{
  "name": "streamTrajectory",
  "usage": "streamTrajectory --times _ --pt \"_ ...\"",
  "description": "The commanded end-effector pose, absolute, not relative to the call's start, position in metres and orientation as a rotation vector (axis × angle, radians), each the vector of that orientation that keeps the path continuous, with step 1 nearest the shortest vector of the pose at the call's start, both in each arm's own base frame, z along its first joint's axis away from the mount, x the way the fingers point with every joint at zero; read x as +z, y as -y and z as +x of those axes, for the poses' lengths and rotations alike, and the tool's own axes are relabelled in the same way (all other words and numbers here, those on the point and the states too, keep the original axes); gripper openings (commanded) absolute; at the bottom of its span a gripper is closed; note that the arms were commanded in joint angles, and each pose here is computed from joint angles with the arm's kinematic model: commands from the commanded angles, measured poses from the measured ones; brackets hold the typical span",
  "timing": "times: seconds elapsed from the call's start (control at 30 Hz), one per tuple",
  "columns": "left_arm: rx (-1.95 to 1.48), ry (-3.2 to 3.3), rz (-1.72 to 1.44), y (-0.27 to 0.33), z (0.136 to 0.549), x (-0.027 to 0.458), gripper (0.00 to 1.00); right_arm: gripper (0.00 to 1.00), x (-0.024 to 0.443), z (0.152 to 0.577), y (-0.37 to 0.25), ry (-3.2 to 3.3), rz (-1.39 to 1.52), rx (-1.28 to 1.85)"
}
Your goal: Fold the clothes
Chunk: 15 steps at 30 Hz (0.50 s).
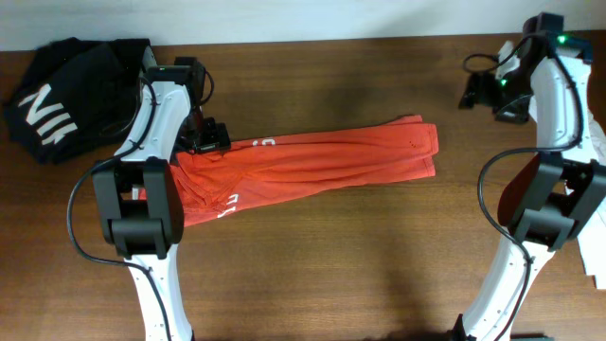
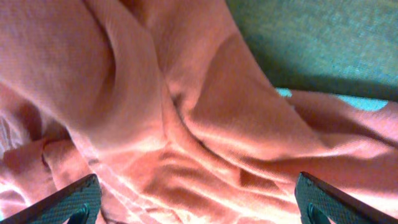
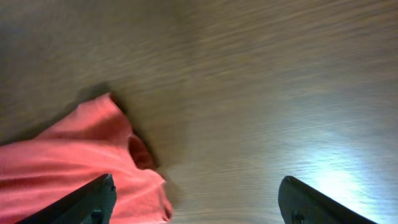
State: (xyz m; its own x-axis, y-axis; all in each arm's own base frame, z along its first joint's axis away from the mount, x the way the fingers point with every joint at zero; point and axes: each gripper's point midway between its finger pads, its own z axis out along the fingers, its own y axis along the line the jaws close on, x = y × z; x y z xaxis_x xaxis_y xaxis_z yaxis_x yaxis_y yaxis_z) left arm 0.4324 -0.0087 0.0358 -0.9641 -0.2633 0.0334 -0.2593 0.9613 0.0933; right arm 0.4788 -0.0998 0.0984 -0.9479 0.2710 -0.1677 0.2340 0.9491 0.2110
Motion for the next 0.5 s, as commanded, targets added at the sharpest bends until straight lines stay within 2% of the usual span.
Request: streamTrajectory --times 0.0,0.1,0.23,0.33,0.47 --pt "-0.105 3.116 0.434 0.01 0.442 0.051 0.99 0.91 0.067 0.47 0.073 -2.933 0.299 0.474" --pt "-0.105 3.109 0.433 0.01 0.44 0.051 0.99 0.91 0.031 0.46 0.055 -2.929 0.247 0.611" --pt "-0.071 3.106 0.432 0.014 0.44 0.051 0.99 0.92 0.009 0.448 0.034 -2.896 0.164 0.777" --pt "-0.071 3.108 0.433 0.014 0.44 0.051 0.99 0.91 0.011 0.443 0.019 -2.851 0.094 0.913" --pt "-0.07 3.11 0.433 0.014 0.441 0.051 0.99 0.9 0.011 0.437 0.004 -2.876 0.07 0.945"
